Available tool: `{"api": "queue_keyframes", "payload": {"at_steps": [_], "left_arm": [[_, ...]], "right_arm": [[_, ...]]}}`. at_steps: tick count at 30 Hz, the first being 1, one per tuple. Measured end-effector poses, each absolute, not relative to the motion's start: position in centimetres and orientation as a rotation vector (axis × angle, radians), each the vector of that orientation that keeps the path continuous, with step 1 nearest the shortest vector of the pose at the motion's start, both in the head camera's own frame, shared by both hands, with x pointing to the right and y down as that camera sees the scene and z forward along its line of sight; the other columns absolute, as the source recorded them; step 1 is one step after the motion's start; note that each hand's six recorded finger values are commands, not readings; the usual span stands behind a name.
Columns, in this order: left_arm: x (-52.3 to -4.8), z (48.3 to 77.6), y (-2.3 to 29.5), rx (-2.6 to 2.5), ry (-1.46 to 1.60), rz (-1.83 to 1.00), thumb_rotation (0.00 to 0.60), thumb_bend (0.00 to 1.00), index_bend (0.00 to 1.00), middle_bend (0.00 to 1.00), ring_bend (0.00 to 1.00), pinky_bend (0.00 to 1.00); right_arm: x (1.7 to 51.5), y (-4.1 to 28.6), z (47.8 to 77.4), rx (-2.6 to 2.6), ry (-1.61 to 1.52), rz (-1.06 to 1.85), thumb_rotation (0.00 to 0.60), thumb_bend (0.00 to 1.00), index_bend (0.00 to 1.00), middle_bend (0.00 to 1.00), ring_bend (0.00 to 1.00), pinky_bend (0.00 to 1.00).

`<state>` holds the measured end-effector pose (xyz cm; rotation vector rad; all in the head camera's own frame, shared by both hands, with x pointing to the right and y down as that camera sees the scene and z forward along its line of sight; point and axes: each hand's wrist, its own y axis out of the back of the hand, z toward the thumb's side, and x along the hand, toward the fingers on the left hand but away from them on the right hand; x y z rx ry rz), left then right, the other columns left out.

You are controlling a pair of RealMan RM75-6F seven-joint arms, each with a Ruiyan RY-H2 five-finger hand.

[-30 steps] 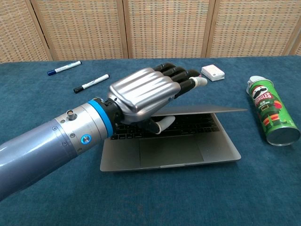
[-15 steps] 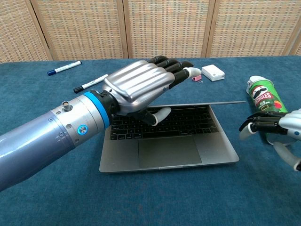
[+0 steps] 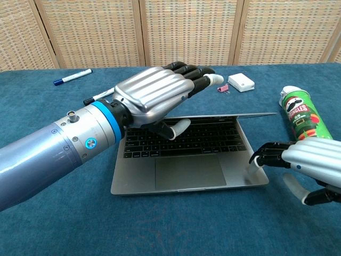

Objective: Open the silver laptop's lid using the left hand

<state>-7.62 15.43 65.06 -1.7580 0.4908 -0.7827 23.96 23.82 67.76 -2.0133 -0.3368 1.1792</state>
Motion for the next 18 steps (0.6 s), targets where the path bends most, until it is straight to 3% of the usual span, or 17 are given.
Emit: {"api": "queue_keyframes", "payload": {"at_steps": [4,18], "left_arm": [[-7.7,65.0,15.3,-1.761,0.496,-0.786,0.600,0.53,0.00,0.00,0.00,0.00],[-8.4,64.7,14.4,-1.744,0.522,-0.793,0.600,0.52,0.00,0.00,0.00,0.00]], "right_arm": [[23.2,24.1,68.1,-2.015,-0.320,1.182,0.600,0.96,0.21,0.16,0.12,0.20],[23.2,24.8,69.3,-2.031,-0.260,1.240,0.600,0.97,0.21,0.16,0.13,0.23]]}}
